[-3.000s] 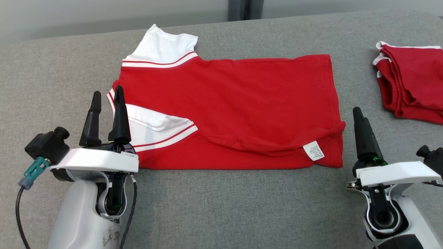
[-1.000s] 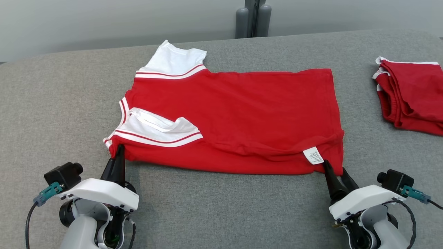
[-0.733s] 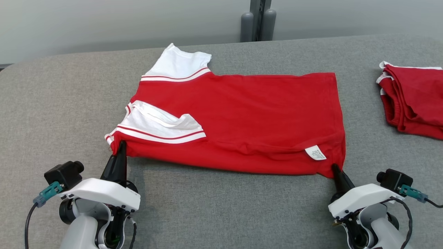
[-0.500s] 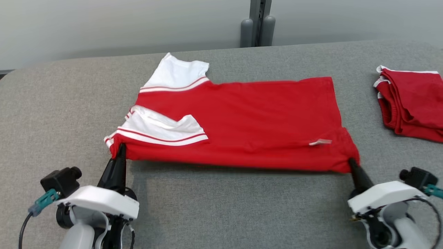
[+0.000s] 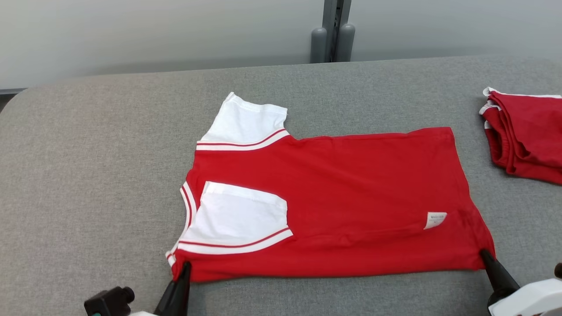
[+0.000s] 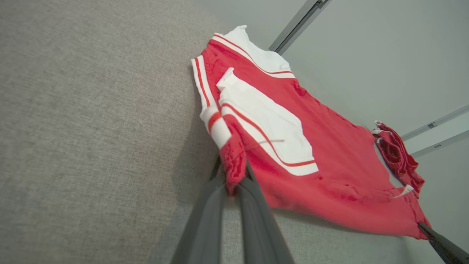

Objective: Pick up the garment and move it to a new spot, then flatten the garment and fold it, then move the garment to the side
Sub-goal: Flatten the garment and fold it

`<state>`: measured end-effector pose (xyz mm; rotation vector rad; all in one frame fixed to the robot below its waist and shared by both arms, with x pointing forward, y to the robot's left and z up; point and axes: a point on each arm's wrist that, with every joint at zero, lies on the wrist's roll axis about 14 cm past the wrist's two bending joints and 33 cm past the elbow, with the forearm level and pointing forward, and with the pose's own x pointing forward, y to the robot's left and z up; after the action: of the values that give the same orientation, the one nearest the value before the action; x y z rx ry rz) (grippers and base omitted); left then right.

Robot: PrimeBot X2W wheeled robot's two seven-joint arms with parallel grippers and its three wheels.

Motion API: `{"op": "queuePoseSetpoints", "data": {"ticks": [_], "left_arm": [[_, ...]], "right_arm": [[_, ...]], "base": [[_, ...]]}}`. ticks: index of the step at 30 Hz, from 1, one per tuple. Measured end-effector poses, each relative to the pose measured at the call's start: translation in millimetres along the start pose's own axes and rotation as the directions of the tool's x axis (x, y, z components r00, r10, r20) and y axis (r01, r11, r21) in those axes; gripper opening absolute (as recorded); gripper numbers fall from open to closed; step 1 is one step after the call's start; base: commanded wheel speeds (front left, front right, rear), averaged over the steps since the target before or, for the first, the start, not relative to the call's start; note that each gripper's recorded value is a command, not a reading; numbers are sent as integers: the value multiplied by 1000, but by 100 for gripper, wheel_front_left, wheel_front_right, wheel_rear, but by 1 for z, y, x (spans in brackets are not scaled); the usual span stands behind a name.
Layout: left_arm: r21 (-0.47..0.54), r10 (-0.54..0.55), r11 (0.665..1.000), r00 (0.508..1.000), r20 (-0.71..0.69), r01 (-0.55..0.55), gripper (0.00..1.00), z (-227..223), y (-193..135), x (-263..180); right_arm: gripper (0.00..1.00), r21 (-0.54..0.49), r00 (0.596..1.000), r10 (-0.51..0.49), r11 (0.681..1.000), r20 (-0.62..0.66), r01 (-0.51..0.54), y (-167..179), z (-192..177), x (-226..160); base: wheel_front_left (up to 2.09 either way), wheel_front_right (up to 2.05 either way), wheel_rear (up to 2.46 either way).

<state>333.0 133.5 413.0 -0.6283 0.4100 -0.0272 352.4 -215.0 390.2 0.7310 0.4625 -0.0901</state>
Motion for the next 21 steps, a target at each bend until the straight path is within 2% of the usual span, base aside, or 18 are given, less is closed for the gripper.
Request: {"op": "queuePoseSetpoints", "data": {"ticks": [8, 17, 18, 19, 20, 21], "left_arm": [[-23, 59, 998, 995, -86, -61, 0, -30, 6, -12], [-6, 87, 996, 993, -79, -88, 0, -25, 14, -10], [-3, 85, 996, 993, -79, -86, 0, -24, 14, -10], [-3, 85, 996, 993, -79, -86, 0, -24, 14, -10], [1, 84, 996, 993, -78, -84, 0, -23, 14, -10], [5, 83, 997, 994, -76, -83, 26, -21, 15, -9]], "right_arm": [[0, 22, 1000, -27, 999, -6, 27, -3, -14, -14], [0, 25, 997, -66, 998, 28, 65, -13, -6, -22], [14, 25, 997, -67, 997, 35, 67, -13, -4, -23], [33, 25, 997, -67, 997, 35, 67, -13, -4, -23], [77, 26, 997, -68, 997, 40, 67, -14, -3, -23], [100, 27, 997, -68, 997, 43, 67, -13, -2, -23]], "base": [[0, 0, 0], [0, 0, 0], [0, 0, 0], [0, 0, 0], [0, 0, 0], [0, 0, 0]]}}
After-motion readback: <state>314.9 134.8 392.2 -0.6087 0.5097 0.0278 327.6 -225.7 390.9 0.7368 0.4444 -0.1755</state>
